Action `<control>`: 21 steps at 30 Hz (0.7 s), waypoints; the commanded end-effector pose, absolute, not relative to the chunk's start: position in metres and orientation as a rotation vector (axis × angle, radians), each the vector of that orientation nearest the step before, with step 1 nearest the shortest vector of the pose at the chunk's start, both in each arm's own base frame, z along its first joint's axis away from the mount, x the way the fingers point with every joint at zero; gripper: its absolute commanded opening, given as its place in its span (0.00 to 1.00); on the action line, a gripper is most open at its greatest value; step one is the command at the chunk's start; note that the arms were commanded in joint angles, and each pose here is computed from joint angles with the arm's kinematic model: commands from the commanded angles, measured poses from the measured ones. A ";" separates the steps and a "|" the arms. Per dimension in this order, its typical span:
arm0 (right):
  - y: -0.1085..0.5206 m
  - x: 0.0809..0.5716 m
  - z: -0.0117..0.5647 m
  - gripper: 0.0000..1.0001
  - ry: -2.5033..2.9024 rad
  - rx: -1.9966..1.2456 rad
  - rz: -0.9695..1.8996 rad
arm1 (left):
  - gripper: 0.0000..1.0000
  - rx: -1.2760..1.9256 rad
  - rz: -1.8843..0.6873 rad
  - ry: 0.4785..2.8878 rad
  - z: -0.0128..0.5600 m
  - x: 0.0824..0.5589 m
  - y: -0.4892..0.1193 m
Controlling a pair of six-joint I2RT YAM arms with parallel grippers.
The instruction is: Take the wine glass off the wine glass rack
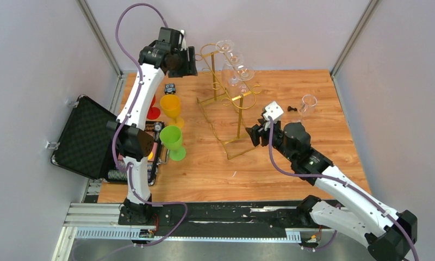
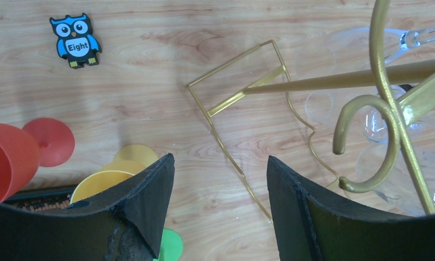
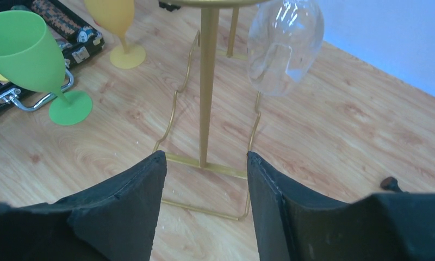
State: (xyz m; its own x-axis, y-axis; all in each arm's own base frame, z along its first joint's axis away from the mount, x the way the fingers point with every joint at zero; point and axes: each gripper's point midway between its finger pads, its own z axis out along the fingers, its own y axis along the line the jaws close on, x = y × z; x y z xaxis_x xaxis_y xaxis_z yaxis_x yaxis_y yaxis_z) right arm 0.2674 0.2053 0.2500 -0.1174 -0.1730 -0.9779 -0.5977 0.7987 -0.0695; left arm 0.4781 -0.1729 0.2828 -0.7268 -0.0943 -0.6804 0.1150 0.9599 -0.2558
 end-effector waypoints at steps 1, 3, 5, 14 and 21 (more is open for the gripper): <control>0.220 0.284 0.288 0.57 1.469 -0.585 0.424 | 0.71 0.025 -0.430 2.283 0.305 0.486 -0.189; 0.225 0.290 0.288 0.57 1.453 -0.577 0.431 | 0.71 0.031 -0.437 2.284 0.304 0.488 -0.193; 0.230 0.293 0.287 0.56 1.441 -0.575 0.443 | 0.70 0.035 -0.444 2.285 0.302 0.490 -0.196; 0.246 0.309 0.284 0.56 1.413 -0.584 0.452 | 0.70 0.045 -0.453 2.282 0.299 0.496 -0.201; 0.260 0.309 0.278 0.55 1.395 -0.629 0.501 | 0.70 0.043 -0.447 2.286 0.295 0.500 -0.202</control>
State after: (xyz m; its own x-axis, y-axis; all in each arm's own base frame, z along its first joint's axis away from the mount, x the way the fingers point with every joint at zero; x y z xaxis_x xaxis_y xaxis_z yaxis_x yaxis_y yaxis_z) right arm 0.3092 0.2509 0.2512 0.0325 -0.1052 -0.9939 -0.6339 0.7666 -0.1019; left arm 0.4907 -0.1967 0.2830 -0.7203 -0.0883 -0.6880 0.1622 0.9429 -0.2908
